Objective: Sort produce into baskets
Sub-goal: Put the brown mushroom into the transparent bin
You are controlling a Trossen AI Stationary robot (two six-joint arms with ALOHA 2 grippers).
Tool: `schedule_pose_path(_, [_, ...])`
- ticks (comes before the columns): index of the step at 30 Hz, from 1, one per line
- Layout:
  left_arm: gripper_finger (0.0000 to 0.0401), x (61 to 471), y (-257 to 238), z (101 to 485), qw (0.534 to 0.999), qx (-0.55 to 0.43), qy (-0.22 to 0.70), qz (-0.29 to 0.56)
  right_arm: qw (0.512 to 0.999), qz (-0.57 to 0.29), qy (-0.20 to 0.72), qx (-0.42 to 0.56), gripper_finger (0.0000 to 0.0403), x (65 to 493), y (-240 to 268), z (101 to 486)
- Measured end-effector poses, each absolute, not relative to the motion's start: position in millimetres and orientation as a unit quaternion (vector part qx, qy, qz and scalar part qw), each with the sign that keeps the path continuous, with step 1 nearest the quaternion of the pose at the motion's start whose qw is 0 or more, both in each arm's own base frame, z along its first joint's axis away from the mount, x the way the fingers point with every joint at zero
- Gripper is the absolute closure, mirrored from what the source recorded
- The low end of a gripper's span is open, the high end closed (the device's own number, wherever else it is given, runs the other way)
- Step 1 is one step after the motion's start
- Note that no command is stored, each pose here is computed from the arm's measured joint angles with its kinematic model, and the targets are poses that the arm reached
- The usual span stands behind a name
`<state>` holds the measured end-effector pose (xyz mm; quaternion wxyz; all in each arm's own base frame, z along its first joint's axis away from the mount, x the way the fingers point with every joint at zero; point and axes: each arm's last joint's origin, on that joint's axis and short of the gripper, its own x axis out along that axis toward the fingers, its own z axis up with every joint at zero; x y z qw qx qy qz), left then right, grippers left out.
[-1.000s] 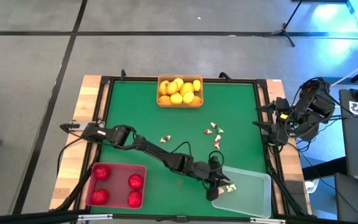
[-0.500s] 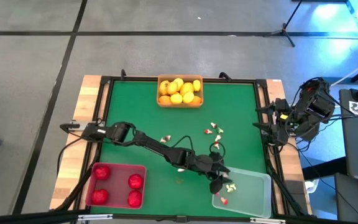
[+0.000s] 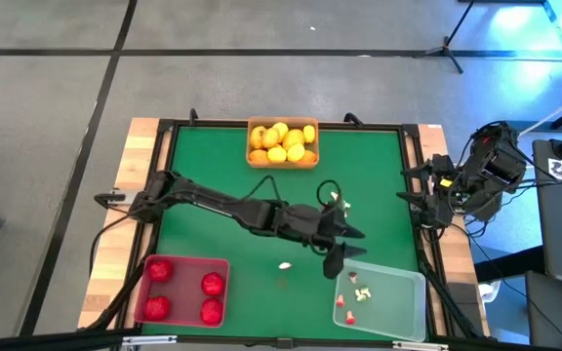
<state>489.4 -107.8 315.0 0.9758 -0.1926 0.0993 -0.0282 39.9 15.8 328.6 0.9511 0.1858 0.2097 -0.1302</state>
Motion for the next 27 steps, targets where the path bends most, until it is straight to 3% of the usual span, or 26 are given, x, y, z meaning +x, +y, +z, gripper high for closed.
schedule_pose_path(27, [0.0207, 499.0, -30.0, 301.8, 0.945, -0.287, 0.116, 0.107, 0.954, -0.139, 0.203, 0.170, 0.0029, 39.4, 14.3, 328.3])
